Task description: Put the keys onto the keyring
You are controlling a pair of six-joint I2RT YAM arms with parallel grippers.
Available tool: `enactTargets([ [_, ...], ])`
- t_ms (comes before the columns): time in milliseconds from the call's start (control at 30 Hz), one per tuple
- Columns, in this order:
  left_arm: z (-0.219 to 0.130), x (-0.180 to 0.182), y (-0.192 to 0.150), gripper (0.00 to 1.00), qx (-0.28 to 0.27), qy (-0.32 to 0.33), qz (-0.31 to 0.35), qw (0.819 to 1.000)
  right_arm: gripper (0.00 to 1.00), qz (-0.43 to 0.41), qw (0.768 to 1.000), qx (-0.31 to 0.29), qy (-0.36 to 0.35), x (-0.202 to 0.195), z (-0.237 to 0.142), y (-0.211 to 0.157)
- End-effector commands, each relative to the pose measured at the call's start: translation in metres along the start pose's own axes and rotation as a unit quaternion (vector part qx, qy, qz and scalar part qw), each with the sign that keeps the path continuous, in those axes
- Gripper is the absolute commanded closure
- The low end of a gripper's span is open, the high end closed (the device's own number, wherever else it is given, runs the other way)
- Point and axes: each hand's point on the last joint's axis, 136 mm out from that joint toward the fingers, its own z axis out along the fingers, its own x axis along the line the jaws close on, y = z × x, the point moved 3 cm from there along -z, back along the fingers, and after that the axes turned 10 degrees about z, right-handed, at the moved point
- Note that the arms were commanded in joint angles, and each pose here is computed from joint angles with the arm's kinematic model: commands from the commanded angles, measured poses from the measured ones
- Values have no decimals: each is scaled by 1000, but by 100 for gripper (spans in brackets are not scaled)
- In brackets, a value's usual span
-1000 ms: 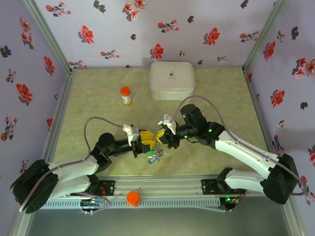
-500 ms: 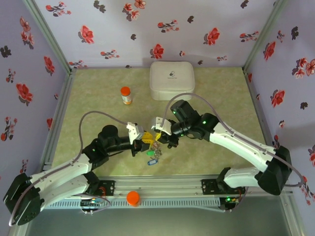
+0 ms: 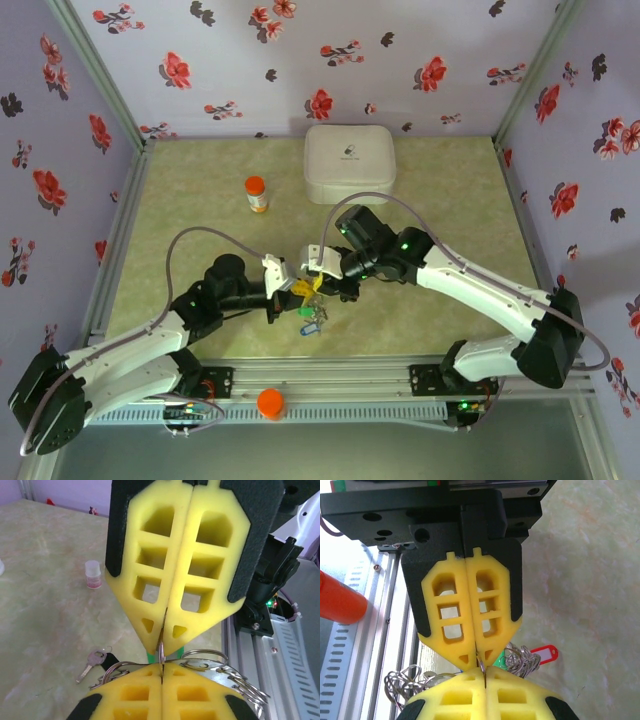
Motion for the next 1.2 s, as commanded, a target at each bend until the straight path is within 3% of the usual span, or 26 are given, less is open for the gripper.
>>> enactTargets([
  [0, -2, -1, 22, 100, -50, -3, 26, 998, 92, -8, 999, -46, 20, 8, -8, 16],
  [67, -3, -2, 21, 100, -61, -2, 24, 998, 71, 24, 995, -93, 25, 3, -19, 21],
  [200, -5, -2, 21, 100, -93, 6, 22, 995, 60, 55, 989, -140, 8, -3, -29, 16],
  [667, -8, 1, 16, 100, -134, 27, 15, 990, 60, 89, 987, -133, 23, 3, -9, 0],
  [800, -8, 6, 14, 100, -132, 45, 0, 990, 58, 80, 986, -139, -48, -10, -14, -1],
  [867, -7, 14, 9, 100, -121, 71, -23, 990, 55, 59, 980, -138, -132, -20, -20, -2],
  [1167, -4, 19, 8, 100, -116, 78, -39, 989, 59, -26, 968, -163, -189, -12, -27, -9],
])
